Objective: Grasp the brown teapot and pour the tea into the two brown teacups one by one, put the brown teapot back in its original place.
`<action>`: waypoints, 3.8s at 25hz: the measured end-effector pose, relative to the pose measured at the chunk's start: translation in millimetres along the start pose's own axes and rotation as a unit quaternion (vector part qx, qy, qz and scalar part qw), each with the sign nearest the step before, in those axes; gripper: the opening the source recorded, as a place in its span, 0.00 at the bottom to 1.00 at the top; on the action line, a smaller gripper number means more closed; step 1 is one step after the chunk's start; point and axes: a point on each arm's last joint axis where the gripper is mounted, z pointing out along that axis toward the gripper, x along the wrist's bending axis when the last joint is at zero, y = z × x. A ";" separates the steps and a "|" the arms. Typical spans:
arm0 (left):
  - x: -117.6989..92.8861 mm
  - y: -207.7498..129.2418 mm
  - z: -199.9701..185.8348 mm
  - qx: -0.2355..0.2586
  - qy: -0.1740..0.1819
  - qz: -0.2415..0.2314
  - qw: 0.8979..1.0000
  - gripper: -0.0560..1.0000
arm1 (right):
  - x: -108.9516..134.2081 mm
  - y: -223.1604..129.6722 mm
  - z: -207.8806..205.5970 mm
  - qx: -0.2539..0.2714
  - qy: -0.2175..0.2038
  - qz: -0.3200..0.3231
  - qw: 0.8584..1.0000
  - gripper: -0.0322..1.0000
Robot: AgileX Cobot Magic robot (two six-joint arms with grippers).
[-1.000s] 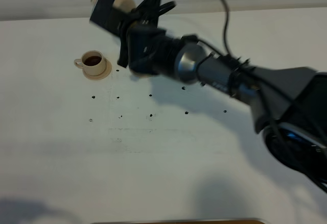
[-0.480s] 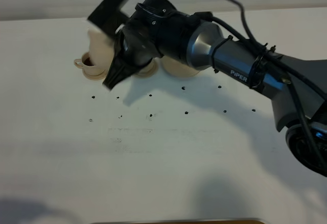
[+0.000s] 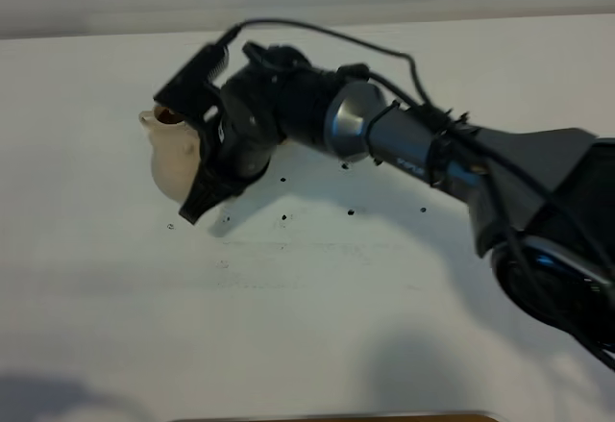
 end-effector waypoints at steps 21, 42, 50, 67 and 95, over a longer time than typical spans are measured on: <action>0.0 0.0 0.0 0.000 0.000 0.000 1.000 0.12 | -85.2 -1.5 -60.4 0.029 -0.021 0.084 0.996 0.15; 0.0 0.0 0.0 0.000 0.000 0.000 1.000 0.12 | -154.0 -39.1 -39.3 0.077 -0.051 0.150 0.984 0.15; 0.0 0.0 0.0 0.000 0.000 0.000 1.000 0.12 | -163.3 -46.8 -24.1 0.080 -0.055 0.159 0.983 0.15; 0.0 0.0 0.0 0.000 0.000 0.000 1.000 0.12 | -178.8 -55.0 -26.1 0.086 -0.069 0.185 0.977 0.32; 0.0 0.0 0.0 0.000 0.000 0.000 1.000 0.12 | -225.9 -89.0 -160.6 0.041 -0.105 0.260 0.959 0.55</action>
